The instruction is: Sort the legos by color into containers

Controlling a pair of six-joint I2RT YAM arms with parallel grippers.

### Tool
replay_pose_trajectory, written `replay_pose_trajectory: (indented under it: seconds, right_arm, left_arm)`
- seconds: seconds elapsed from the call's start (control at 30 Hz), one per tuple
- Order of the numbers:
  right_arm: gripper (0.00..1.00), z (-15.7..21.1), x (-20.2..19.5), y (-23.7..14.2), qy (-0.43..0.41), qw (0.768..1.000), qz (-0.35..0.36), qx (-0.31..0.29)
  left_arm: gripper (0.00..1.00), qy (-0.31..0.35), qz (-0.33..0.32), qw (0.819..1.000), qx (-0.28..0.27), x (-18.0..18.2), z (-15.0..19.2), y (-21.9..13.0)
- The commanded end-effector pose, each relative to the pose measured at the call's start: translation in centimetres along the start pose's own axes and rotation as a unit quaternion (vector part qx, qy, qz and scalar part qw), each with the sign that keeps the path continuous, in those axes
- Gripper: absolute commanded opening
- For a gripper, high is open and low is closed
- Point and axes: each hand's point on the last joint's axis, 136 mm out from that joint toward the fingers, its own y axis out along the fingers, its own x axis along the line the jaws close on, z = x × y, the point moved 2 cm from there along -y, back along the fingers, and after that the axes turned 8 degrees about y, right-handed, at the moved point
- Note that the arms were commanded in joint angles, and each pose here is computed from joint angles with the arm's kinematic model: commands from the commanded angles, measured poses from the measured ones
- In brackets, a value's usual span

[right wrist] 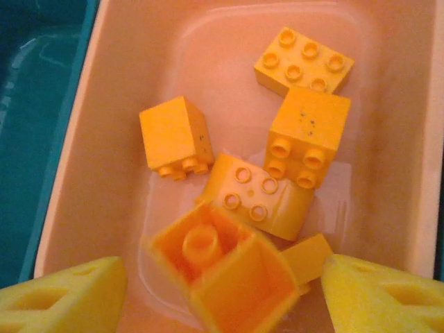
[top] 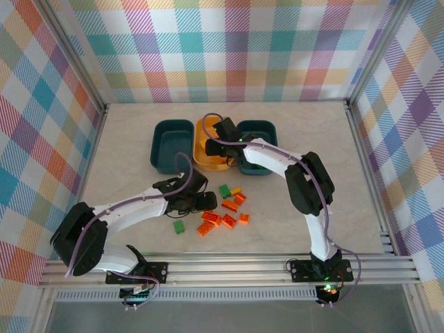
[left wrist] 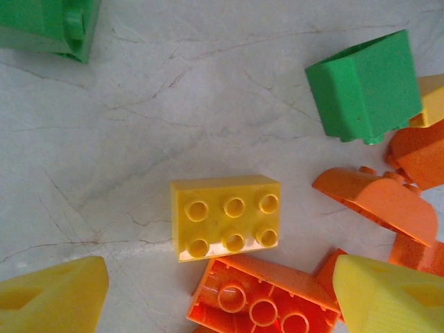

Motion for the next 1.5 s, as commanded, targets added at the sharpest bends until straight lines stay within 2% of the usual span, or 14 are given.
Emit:
replay_pose_trajectory:
  seconds: [0.0, 0.1, 0.37, 0.57, 0.67, 0.8, 0.97, 1.17, 1.3, 1.47]
  right_arm:
    - [0.77, -2.4, 1.6, -3.0, -0.016, 0.999, -0.022, -0.035]
    - [0.76, -2.1, 1.2, -5.3, -0.012, 0.999, -0.031, -0.042]
    - [0.75, 3.1, -3.2, -8.4, 0.006, 1.0, -0.015, -0.012]
    - [0.73, 6.0, -5.5, -9.7, 0.003, 1.0, 0.001, 0.016]
    - [0.73, 6.6, -6.3, -10.4, 0.0, 1.0, 0.009, 0.018]
    - [0.73, 7.1, -6.8, -11.1, 0.001, 1.0, 0.011, 0.018]
    - [0.73, 7.4, -7.5, -11.6, 0.001, 1.0, 0.018, 0.014]
    - [0.73, 7.8, -8.0, -12.1, 0.002, 1.0, 0.022, 0.015]
    - [0.73, 8.0, -8.0, -12.6, 0.001, 1.0, 0.017, 0.019]
    - [0.73, 8.7, -8.6, -13.4, 0.0, 0.999, 0.021, 0.024]
  left_arm:
    - [0.85, 0.001, -0.001, 1.0, 0.003, -0.7, 0.0, 0.7]
    - [0.85, 0.008, -0.017, 1.0, 0.007, -0.6, 0.0, 1.4]
    - [0.76, 0.02, -0.025, 0.999, 0.023, -1.2, -0.4, 3.7]
    - [0.5, 0.035, -0.039, 0.998, 0.03, -1.4, -0.9, 4.4]
    - [0.4, 0.044, -0.041, 0.998, 0.023, -1.7, -1.6, 3.7]
    - [0.36, 0.059, -0.04, 0.997, 0.001, -2.4, -3.1, 1.7]
    - [0.36, 0.085, -0.049, 0.994, -0.058, -3.1, -7.0, -2.2]
    - [0.38, 0.042, -0.036, 0.992, -0.111, -1.9, -14.4, -4.5]
    - [0.38, 0.022, -0.036, 0.993, -0.113, -1.4, -18.9, -3.4]
    - [0.39, 0.011, -0.024, 0.996, -0.091, -1.9, -22.8, -0.1]
